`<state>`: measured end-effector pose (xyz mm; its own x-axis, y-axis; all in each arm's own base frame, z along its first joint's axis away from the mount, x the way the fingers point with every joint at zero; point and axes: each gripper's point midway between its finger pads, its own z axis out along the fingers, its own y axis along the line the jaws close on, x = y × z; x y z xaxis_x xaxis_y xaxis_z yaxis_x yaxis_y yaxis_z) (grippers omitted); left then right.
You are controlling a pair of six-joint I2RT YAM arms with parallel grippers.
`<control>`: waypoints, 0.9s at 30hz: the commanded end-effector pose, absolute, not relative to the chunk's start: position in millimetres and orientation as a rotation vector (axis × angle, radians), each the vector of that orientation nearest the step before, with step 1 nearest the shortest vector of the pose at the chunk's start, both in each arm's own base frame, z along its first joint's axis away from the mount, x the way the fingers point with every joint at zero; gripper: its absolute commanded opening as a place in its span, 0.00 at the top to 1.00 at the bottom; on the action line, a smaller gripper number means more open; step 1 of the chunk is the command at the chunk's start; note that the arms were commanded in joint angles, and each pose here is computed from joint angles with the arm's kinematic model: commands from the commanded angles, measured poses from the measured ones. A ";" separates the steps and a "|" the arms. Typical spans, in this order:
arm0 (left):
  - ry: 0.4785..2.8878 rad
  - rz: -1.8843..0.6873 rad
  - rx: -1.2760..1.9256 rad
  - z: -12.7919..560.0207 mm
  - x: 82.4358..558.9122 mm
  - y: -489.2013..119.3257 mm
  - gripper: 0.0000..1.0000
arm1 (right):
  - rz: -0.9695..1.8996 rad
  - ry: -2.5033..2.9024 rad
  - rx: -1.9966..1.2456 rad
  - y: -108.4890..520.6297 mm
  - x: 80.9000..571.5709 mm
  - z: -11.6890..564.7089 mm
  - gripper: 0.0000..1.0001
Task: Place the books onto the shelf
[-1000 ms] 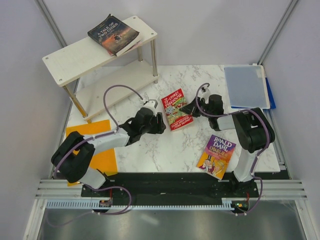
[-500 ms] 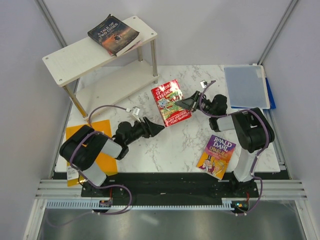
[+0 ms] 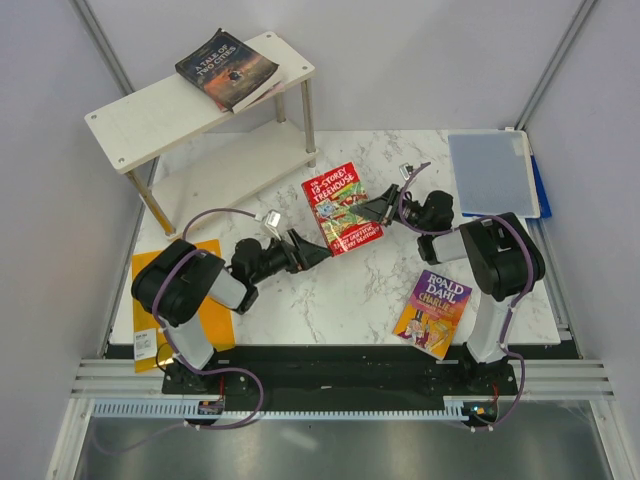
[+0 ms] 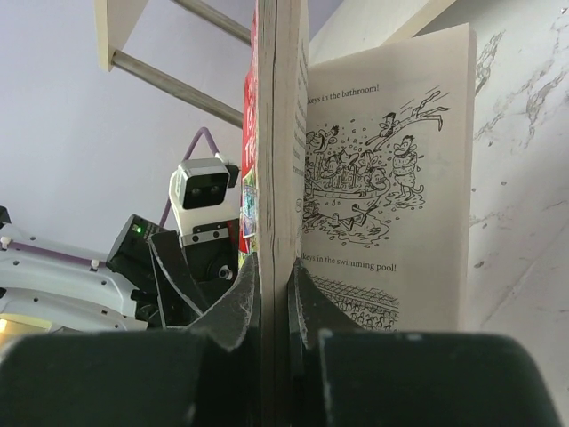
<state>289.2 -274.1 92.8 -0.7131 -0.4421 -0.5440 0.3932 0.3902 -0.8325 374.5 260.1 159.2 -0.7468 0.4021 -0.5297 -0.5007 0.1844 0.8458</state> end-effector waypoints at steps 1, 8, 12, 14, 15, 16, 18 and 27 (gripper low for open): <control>1.536 -1.512 0.119 176.9 291.6 -282.2 0.02 | 1.641 1.614 -0.223 264.7 370.0 184.4 1.00; 1.535 -1.540 0.145 183.5 296.4 -292.2 0.10 | 1.643 1.622 -0.238 276.4 369.0 184.8 1.00; 1.541 -1.584 0.147 180.1 300.9 -303.6 0.23 | 1.647 1.628 -0.243 285.8 366.7 182.9 1.00; 1.540 -1.600 0.147 180.1 299.8 -306.4 0.40 | 1.651 1.629 -0.239 288.5 366.2 182.4 1.00; 1.544 -1.599 0.143 178.3 299.5 -306.5 0.47 | 1.652 1.627 -0.239 289.1 366.3 182.5 1.00; 1.547 -1.598 0.140 177.4 299.0 -306.5 0.61 | 1.655 1.626 -0.237 289.7 366.3 183.2 1.00; 1.570 -1.584 0.115 172.8 299.7 -303.8 0.84 | 1.657 1.624 -0.235 290.2 366.3 183.5 1.00; 1.663 -1.377 0.128 196.1 300.7 -287.7 0.98 | 1.604 1.680 -0.174 285.8 371.1 167.8 0.61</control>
<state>298.7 -295.9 133.4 -0.7147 -0.4436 -0.5408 0.4369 0.3206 -0.8404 360.1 289.7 153.8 -0.7426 0.3654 -0.5613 -0.5404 0.1681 0.8244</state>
